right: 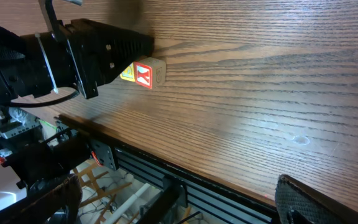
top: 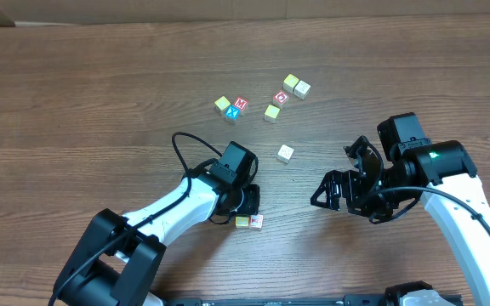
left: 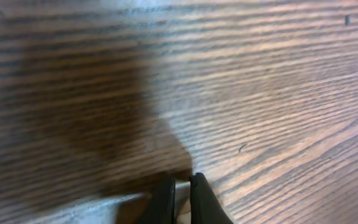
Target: Flip 3 blocks
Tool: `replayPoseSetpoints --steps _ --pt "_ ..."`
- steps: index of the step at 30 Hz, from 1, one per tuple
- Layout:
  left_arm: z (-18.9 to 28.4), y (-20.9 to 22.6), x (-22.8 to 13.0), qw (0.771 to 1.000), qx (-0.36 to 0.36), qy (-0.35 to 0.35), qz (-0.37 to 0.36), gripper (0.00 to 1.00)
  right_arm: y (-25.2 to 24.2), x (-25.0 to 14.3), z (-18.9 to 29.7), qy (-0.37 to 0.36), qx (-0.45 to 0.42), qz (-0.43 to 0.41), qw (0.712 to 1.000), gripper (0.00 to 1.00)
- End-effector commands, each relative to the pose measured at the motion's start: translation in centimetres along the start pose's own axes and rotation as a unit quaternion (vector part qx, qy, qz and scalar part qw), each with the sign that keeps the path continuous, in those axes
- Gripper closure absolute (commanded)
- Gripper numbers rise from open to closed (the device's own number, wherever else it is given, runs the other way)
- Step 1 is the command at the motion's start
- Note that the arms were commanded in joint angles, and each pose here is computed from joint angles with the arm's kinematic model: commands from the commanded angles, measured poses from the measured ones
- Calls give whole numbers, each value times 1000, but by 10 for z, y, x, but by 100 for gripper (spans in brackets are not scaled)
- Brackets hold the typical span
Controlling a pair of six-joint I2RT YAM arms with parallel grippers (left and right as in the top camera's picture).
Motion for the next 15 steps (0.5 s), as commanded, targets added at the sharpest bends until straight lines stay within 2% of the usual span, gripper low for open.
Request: replayPoseSetpoints --steps 1,3,4,5,6,7,10,15 --pt "-3 0 3 1000 -7 -4 -14 96 6 1 7 -14 6 16 1000 0" --pt "0 -3 10 1000 -10 -18 -17 94 6 1 7 -14 6 16 1000 0" --pt "2 -6 15 999 -13 -26 -19 88 6 1 7 -14 5 16 1000 0" --pt "5 -8 20 999 -14 -34 -21 77 6 1 7 -14 6 16 1000 0" --pt "9 -12 27 999 -16 -45 -25 60 6 1 7 -14 6 16 1000 0" --pt "13 -16 34 998 -20 -56 -36 54 6 1 7 -14 6 16 1000 0" --pt "30 -28 56 992 -24 -94 -75 44 6 1 7 -14 6 16 1000 0" --pt "54 -43 88 979 -10 -152 -134 34 6 1 7 -14 5 16 1000 0"
Point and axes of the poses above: each gripper's point midway between its finger pads, its own z axis back along the fingers, its own y axis along the line the jaws close on, x = y × z, the point moved 10 cm from there along z, back along the fingers, and after that the axes turned 8 degrees about -z, right-handed, at the moved point
